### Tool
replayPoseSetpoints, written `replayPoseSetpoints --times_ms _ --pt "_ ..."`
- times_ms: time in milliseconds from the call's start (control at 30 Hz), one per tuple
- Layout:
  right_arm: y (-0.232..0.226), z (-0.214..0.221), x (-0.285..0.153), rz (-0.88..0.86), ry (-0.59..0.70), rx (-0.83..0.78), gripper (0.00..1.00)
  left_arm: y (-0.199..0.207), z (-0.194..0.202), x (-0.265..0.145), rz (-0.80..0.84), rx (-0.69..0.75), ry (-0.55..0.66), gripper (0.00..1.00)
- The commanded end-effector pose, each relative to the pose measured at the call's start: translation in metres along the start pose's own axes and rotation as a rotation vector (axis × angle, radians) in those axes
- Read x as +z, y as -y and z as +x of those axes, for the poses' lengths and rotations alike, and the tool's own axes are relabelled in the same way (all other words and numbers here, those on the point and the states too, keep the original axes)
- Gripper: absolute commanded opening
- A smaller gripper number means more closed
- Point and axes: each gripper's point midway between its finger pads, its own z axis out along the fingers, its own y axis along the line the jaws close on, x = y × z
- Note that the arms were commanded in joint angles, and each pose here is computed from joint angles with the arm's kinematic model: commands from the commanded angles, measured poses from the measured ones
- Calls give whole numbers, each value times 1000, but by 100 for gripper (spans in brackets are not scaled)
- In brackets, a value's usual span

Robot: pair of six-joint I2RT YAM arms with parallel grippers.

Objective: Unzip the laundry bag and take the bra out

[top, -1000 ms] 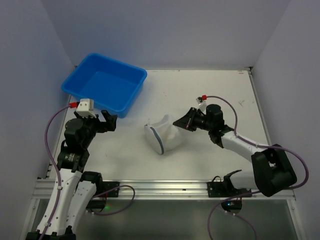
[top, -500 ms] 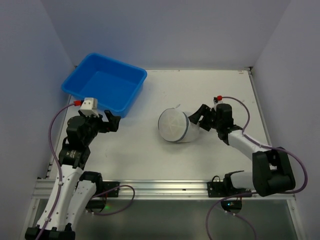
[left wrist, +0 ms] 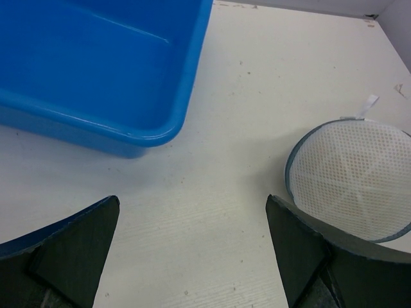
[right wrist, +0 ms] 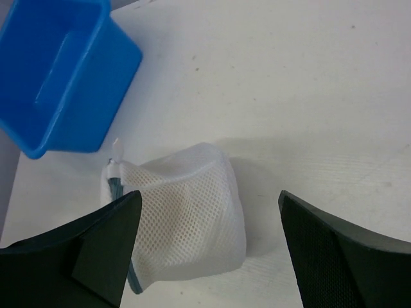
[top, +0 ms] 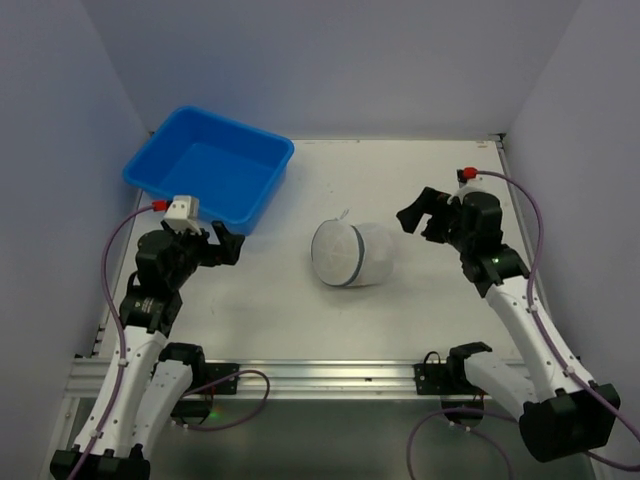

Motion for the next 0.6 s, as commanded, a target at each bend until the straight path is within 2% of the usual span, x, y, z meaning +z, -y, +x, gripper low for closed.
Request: replayPoseSetpoints --times_ms 0,167,233,433,567 --pt "-40 -10 -22 -158 -25 -84 89 6 -2 4 37 9 9 100" --pt "-110 0 -18 -315 -117 -218 89 5 -1 5 33 8 5 100" --pt "-120 8 -11 -325 -160 -243 89 5 0 5 31 6 3 100" --pt "-142 42 19 -261 -233 -354 89 6 9 7 33 -41 -36 100" --pt "-127 61 45 -134 -267 -353 87 22 34 10 105 -216 -126 100"
